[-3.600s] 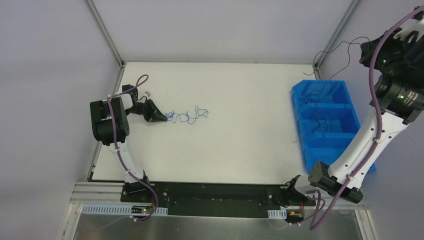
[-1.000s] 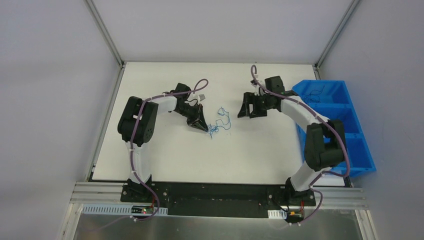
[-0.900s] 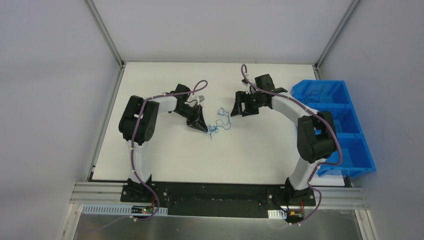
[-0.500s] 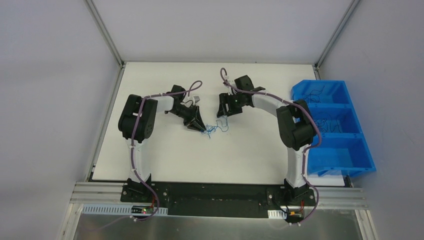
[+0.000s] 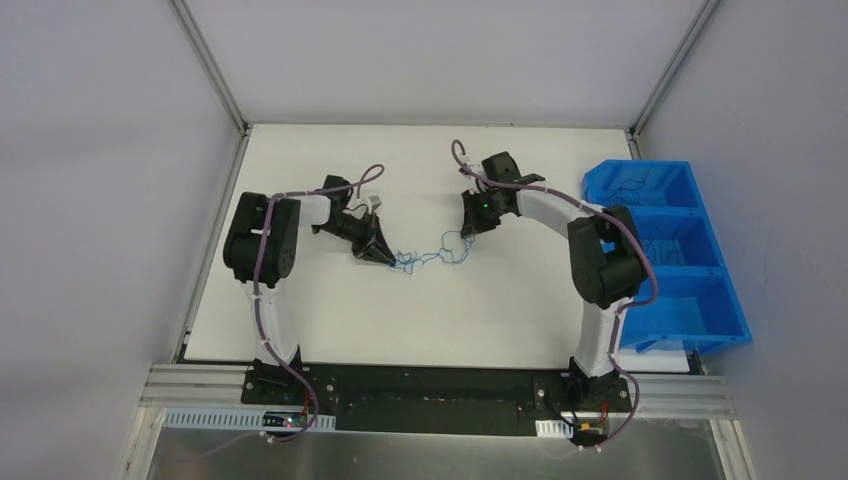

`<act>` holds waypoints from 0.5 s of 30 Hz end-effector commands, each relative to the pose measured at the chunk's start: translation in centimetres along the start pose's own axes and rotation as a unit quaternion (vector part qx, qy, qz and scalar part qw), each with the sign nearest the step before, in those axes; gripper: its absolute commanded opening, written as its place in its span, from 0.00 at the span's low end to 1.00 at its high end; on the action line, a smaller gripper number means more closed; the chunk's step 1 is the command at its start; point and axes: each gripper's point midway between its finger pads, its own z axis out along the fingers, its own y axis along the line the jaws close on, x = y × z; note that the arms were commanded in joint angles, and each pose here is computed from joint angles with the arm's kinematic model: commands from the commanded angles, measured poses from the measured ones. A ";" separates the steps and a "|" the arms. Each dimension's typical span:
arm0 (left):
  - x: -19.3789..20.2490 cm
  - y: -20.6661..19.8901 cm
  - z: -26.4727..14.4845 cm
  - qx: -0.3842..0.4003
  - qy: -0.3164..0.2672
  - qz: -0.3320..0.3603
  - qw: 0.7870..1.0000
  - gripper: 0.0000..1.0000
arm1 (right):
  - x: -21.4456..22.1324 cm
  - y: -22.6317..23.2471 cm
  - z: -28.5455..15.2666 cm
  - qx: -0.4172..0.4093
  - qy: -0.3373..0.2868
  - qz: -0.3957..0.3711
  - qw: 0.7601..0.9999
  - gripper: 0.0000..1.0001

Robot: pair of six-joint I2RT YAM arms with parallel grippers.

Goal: Untangle the cables

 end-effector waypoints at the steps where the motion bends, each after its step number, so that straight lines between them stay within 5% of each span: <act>1: -0.5 0.9 -5.3 -0.002 -0.054 -0.009 0.999 0.00 | -0.5 -5.1 -7.0 0.096 -0.043 0.001 0.994 0.00; 9: -0.3 6.7 -11.8 -0.077 -0.088 -0.039 0.992 0.00 | 0.4 -13.8 -15.7 0.244 -0.078 0.019 0.966 0.00; 15: -0.4 10.2 -15.7 -0.108 -0.094 -0.038 0.989 0.04 | -1.8 -16.0 -22.1 0.293 -0.135 0.041 0.946 0.00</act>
